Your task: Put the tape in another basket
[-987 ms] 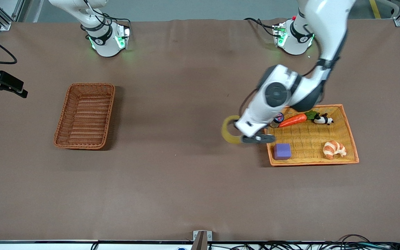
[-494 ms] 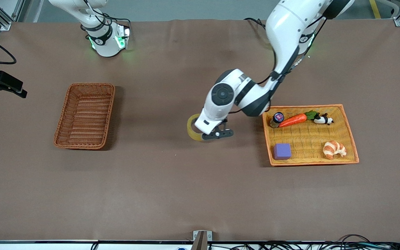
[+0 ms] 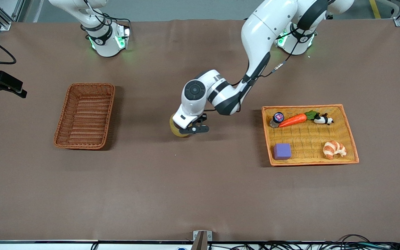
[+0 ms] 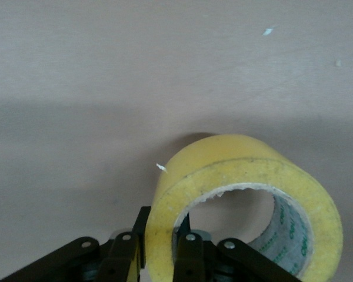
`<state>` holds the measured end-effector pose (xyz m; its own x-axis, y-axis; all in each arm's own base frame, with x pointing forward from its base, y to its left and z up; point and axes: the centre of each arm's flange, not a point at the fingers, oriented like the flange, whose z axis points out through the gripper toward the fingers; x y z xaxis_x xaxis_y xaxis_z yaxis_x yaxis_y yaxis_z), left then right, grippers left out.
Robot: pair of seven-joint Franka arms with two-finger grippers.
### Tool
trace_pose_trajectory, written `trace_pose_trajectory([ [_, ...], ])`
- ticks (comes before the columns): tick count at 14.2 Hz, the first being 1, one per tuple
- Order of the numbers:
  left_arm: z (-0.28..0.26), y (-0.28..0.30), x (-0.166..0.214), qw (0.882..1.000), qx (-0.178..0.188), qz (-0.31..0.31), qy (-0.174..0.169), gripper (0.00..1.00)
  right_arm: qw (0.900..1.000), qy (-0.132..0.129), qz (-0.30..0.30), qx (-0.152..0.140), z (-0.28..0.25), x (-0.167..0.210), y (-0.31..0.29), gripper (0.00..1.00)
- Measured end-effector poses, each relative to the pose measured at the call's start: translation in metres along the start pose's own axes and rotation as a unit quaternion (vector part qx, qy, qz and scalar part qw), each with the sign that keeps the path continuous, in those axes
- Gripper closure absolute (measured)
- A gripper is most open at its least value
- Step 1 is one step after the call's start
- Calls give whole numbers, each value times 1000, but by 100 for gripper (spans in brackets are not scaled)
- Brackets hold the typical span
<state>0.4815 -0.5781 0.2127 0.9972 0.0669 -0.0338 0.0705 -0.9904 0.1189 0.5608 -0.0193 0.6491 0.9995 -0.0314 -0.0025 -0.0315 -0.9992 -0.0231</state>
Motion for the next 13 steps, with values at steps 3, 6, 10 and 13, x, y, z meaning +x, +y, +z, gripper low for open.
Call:
trace_pose_trajectory([
  [3,13,18,-13,999,-24,15,22,56,1000,0,0,0,0,0,0,0],
  [6,3,21,-5,999,-39,8,33,27,1000,0,0,0,0,0,0,0],
  [10,-82,-2,37,999,-29,-25,33,0,1000,-1,-8,1,2,1,-9,0],
  [13,-170,-51,74,999,-3,-37,29,0,1000,5,-23,5,25,10,-52,0],
])
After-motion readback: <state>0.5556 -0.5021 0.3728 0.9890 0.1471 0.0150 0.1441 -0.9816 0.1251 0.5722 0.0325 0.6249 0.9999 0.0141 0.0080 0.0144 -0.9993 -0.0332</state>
